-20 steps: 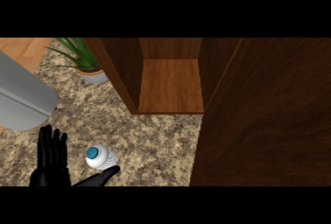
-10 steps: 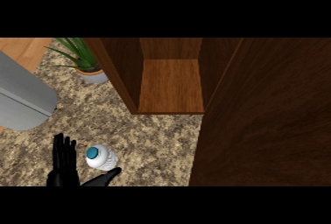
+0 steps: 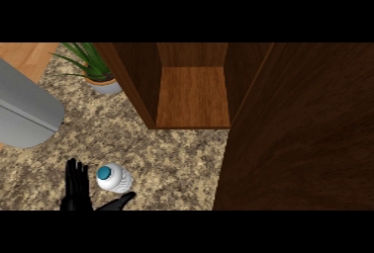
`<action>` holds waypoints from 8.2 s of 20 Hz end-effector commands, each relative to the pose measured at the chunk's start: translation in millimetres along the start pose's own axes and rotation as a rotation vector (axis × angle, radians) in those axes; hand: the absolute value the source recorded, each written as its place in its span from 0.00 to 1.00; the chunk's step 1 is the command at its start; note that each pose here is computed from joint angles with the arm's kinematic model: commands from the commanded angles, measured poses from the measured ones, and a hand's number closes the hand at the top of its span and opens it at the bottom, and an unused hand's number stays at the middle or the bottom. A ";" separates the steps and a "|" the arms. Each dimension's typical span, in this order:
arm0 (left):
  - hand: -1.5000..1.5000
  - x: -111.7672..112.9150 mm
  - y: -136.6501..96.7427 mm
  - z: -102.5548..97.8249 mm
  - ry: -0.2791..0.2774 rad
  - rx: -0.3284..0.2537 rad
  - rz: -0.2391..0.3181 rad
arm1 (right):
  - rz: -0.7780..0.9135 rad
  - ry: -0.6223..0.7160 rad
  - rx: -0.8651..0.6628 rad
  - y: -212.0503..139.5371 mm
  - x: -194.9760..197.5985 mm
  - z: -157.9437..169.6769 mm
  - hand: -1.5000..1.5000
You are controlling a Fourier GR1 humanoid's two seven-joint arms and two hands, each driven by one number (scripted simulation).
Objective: Pick up the bottled water, place it into the cabinet and close the cabinet
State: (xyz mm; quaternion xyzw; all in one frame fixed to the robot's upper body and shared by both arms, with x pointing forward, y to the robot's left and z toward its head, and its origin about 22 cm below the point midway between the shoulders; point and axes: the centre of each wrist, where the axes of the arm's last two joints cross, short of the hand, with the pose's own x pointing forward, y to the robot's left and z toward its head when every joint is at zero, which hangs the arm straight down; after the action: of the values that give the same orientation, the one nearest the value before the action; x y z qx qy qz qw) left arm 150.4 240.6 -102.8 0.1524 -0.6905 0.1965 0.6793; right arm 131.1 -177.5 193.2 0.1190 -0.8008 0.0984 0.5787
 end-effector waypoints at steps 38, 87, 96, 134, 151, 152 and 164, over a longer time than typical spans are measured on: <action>1.00 -51.7 -65.5 -49.9 -0.156 -0.117 0.105 | 0.070 -0.066 -0.080 -30.9 8.9 25.1 0.00; 1.00 124.1 -292.2 -132.3 -0.127 -0.594 0.109 | 0.095 -0.081 -0.217 -175.8 -10.0 69.8 0.00; 1.00 111.3 -280.3 -150.6 -0.083 -0.489 0.051 | 0.100 -0.098 -0.184 -181.9 3.4 59.1 0.00; 0.00 104.0 -253.7 -179.7 -0.111 -0.293 0.060 | 0.055 -0.145 -0.115 -187.7 -2.9 50.4 0.00; 0.00 120.2 -268.3 -180.0 -0.254 -0.460 -0.081 | 0.053 -0.146 -0.099 -190.9 -6.9 47.4 0.00; 0.00 122.1 -270.5 -179.3 -0.270 -0.454 -0.069 | 0.063 -0.124 -0.101 -197.1 -3.5 47.4 0.00; 1.00 108.0 -267.4 -169.4 -0.318 -0.481 0.122 | 0.091 -0.100 -0.090 -178.9 4.3 51.4 0.00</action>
State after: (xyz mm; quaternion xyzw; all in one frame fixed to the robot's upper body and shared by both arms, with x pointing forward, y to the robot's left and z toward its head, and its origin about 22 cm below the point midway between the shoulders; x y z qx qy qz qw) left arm 429.0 90.2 33.3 -0.0118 -0.8198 0.0298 0.5718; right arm 144.2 -369.8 181.6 0.0628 -0.8405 0.0783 0.5324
